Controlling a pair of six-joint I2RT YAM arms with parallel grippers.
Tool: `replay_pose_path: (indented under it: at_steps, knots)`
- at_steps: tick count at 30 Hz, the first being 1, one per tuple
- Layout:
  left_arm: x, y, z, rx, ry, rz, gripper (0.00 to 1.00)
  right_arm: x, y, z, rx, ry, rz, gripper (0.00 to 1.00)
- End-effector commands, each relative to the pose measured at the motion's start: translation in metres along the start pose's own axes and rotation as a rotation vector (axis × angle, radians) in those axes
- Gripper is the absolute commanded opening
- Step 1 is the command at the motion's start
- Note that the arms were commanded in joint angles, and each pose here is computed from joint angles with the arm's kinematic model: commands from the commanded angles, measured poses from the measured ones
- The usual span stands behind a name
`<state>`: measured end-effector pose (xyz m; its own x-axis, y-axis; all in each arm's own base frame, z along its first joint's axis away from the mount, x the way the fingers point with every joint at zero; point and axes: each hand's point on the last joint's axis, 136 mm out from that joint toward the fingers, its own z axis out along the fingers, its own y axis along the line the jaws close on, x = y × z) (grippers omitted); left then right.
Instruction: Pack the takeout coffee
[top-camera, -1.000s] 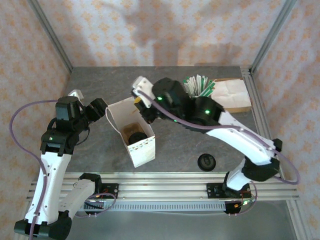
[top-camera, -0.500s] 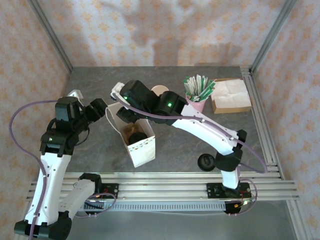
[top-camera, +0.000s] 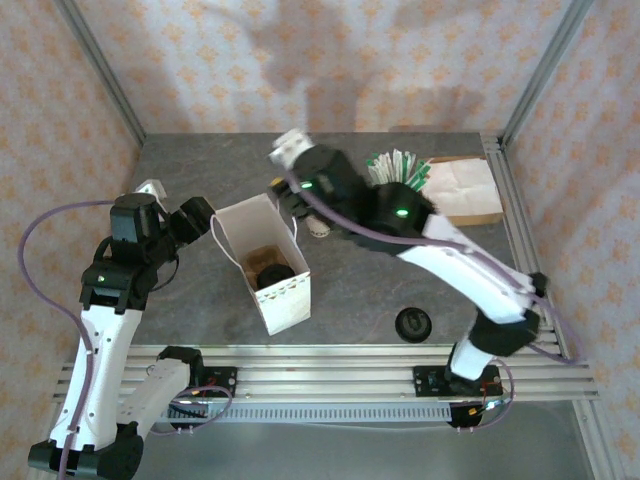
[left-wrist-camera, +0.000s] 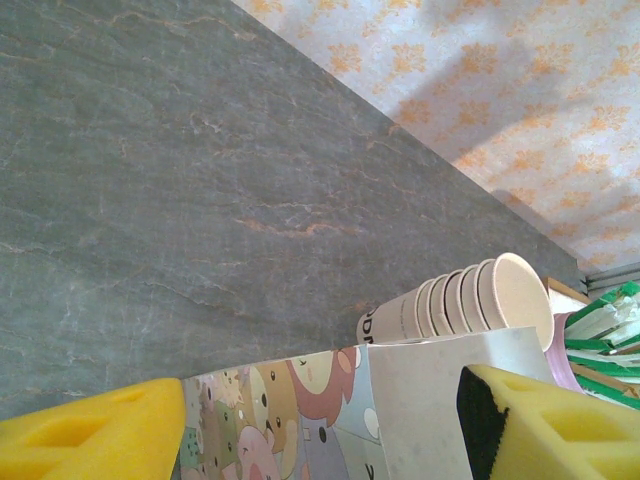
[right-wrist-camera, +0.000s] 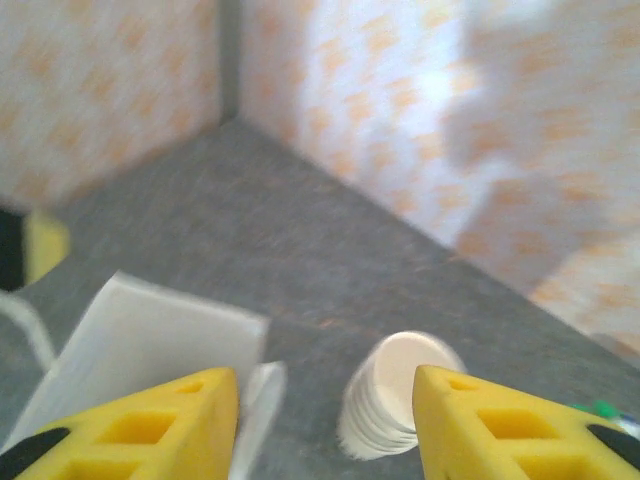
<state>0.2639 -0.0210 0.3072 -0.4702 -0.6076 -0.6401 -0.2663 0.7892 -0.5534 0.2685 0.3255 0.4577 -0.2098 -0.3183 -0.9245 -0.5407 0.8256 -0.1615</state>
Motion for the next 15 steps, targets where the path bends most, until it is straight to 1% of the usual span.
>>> replay_pose_path:
  at_steps: [1, 2, 4, 6, 8, 10, 11, 13, 15]
  knots:
    - [0.001, 0.005, -0.002, -0.021, -0.012, 0.017, 0.73, -0.025, -0.121, -0.06, 0.294, -0.199, 0.269, 0.49]
    - [0.002, 0.006, -0.001, -0.024, -0.011, 0.017, 0.73, -0.015, -0.147, -0.067, 0.342, -0.203, 0.317, 0.49]
    - [0.003, 0.005, 0.0, -0.02, -0.009, 0.017, 0.73, 0.014, -0.198, -0.074, 0.461, -0.17, 0.396, 0.49]
    - [0.004, 0.006, 0.002, -0.018, -0.005, 0.017, 0.73, 0.058, -0.242, -0.065, 0.544, -0.072, 0.479, 0.49]
    - [0.005, 0.006, 0.003, -0.019, -0.002, 0.019, 0.73, 0.099, -0.275, -0.051, 0.561, 0.012, 0.603, 0.49]
    - [0.006, 0.007, 0.003, -0.021, 0.002, 0.02, 0.73, 0.137, -0.3, -0.031, 0.527, 0.064, 0.742, 0.48]
    - [0.007, 0.006, 0.003, -0.018, 0.005, 0.023, 0.73, 0.157, -0.314, -0.021, 0.533, 0.088, 0.798, 0.48]
    - [0.008, 0.007, 0.003, -0.021, 0.009, 0.029, 0.73, 0.193, -0.336, 0.0, 0.539, 0.149, 0.878, 0.46]
    - [0.009, 0.008, 0.001, -0.025, 0.01, 0.034, 0.73, 0.229, -0.353, 0.024, 0.536, 0.231, 0.936, 0.42]
